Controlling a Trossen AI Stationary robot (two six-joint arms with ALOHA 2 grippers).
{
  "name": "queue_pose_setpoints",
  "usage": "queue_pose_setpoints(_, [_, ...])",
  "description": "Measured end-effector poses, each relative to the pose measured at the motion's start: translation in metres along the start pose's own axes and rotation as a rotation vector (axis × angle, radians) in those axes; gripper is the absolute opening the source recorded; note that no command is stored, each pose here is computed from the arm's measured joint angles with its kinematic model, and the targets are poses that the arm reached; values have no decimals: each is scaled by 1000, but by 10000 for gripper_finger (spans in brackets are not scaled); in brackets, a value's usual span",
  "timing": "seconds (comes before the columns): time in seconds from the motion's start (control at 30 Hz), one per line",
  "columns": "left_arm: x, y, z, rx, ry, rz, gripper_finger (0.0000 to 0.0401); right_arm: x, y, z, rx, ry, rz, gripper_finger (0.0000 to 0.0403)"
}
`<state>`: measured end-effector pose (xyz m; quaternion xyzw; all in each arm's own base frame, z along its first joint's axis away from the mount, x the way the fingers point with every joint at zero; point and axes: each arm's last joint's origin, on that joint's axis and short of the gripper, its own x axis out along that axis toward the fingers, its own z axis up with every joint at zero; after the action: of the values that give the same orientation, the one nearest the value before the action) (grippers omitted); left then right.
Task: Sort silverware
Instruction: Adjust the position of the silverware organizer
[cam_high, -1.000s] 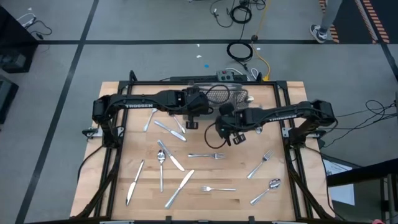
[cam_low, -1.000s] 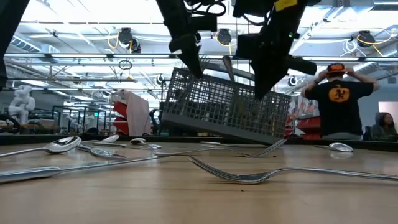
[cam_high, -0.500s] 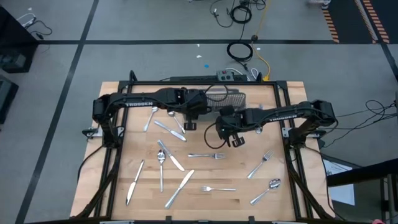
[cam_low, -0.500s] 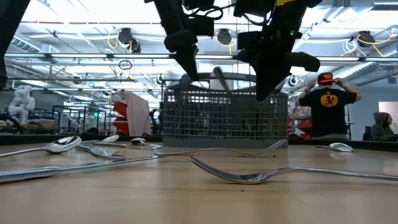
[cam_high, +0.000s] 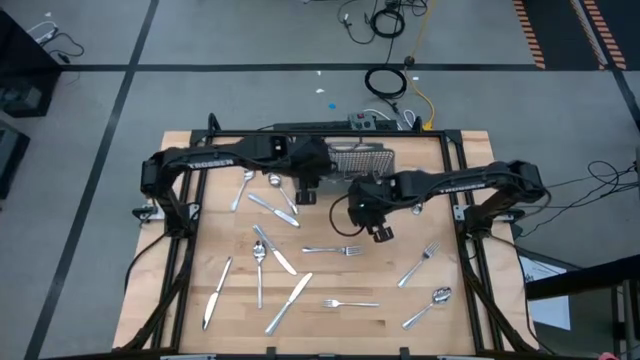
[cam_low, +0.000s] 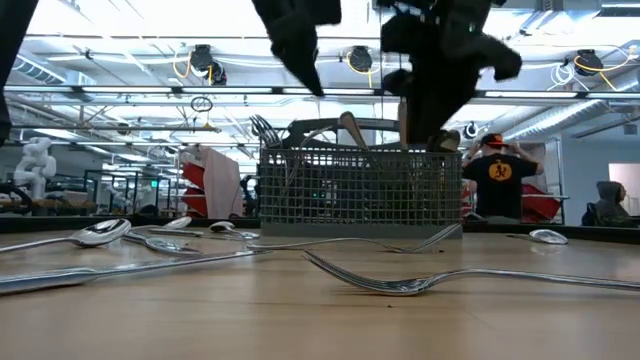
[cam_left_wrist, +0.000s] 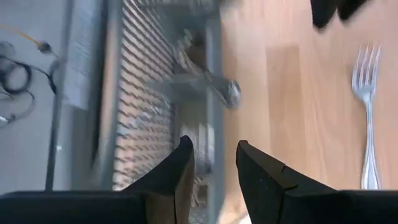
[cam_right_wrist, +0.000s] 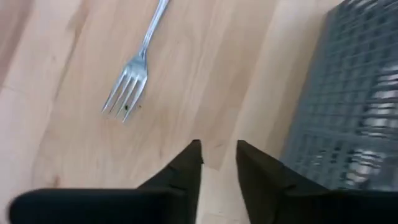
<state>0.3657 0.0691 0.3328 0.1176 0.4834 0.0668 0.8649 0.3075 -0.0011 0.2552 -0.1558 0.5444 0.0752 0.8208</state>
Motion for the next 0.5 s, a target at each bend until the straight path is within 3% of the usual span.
queue_pose_setpoints(0.17, [-40,14,11,-29,-132,51,126,-31,-7,3,18,-107,-47,141])
queue_pose_setpoints(0.27, [-68,33,11,-24,-187,153,126,-52,-14,1,44,-161,-113,151])
queue_pose_setpoints(0.4, [-92,82,3,-18,-315,318,125,-82,-23,-10,111,-223,-228,152])
queue_pose_setpoints(0.5, [-96,125,-19,-59,-379,265,125,-98,-29,-17,165,-273,-276,153])
